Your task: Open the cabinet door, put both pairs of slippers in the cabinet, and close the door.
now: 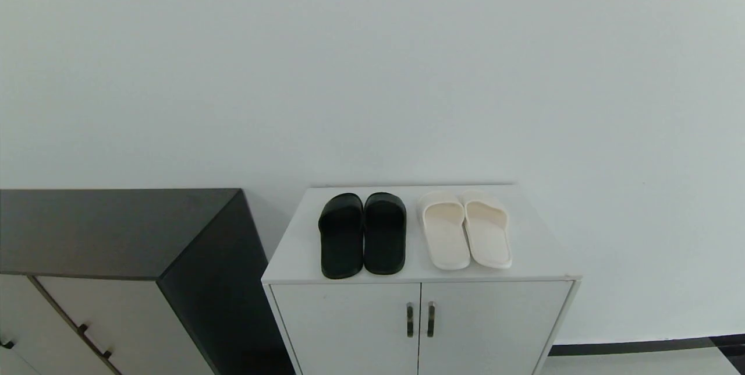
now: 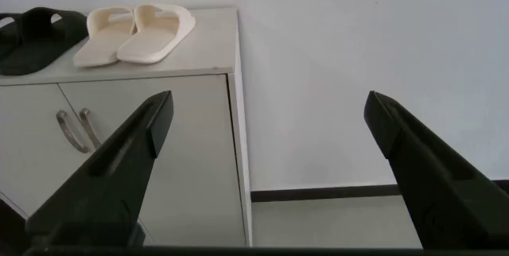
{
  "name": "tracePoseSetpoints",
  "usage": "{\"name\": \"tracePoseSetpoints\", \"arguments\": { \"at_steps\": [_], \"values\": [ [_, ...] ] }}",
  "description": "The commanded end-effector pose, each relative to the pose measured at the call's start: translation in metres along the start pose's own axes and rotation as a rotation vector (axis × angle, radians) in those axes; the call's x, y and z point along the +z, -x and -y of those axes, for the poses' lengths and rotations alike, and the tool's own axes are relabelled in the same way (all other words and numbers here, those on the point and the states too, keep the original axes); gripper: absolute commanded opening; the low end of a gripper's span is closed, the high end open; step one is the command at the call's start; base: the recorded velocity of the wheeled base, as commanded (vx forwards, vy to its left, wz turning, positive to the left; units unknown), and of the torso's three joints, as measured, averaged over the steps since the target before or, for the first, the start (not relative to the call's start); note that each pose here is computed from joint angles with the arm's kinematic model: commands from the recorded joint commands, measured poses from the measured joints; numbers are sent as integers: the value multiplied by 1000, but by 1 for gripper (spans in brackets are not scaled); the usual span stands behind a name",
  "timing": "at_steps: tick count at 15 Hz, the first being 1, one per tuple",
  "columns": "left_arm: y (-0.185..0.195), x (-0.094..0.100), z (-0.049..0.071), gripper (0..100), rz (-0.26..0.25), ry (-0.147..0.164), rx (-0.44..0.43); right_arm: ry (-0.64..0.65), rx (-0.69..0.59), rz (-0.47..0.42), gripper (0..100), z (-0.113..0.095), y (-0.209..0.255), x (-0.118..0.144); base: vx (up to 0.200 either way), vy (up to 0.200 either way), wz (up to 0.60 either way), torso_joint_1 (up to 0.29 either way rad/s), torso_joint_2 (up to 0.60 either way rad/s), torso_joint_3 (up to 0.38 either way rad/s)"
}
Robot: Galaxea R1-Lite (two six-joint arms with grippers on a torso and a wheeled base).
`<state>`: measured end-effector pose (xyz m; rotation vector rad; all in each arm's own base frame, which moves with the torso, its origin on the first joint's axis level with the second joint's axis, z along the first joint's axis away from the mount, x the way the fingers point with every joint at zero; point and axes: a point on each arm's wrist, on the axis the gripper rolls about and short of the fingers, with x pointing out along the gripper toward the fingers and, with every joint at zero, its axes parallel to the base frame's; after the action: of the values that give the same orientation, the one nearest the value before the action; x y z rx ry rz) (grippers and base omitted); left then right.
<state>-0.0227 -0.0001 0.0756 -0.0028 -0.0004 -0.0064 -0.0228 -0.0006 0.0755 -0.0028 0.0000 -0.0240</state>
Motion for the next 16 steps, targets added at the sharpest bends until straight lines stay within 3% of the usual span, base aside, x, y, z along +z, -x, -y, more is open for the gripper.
{"name": "tracePoseSetpoints", "arguments": {
  "at_steps": [1,8,9,10,11,12,14,15,16],
  "values": [
    [0,0,0,0,0,0,0,0,1,0,100,0,0,0,0,0,0,0,0,0],
    [0,0,0,0,0,0,0,36,27,2,100,-1,0,0,0,0,0,0,0,0],
    [0,0,0,0,0,-1,0,32,17,57,100,0,3,13,0,0,0,0,0,0],
    [0,0,0,0,0,0,0,-33,40,159,100,1,12,70,0,0,0,0,0,0],
    [0,0,0,0,0,-1,0,-70,52,161,100,1,13,92,0,0,0,0,0,0],
    [0,0,0,0,0,-1,0,-53,98,79,100,0,5,114,0,0,0,0,0,0],
    [0,0,0,0,0,0,0,-23,298,-113,100,-6,-19,96,0,0,0,0,0,0],
    [0,0,0,0,0,-1,0,-24,305,-120,100,-6,-20,95,0,0,0,0,0,0],
    [0,0,0,0,0,0,0,-50,408,-263,100,-10,-42,91,0,0,0,0,0,0]
  ]
}}
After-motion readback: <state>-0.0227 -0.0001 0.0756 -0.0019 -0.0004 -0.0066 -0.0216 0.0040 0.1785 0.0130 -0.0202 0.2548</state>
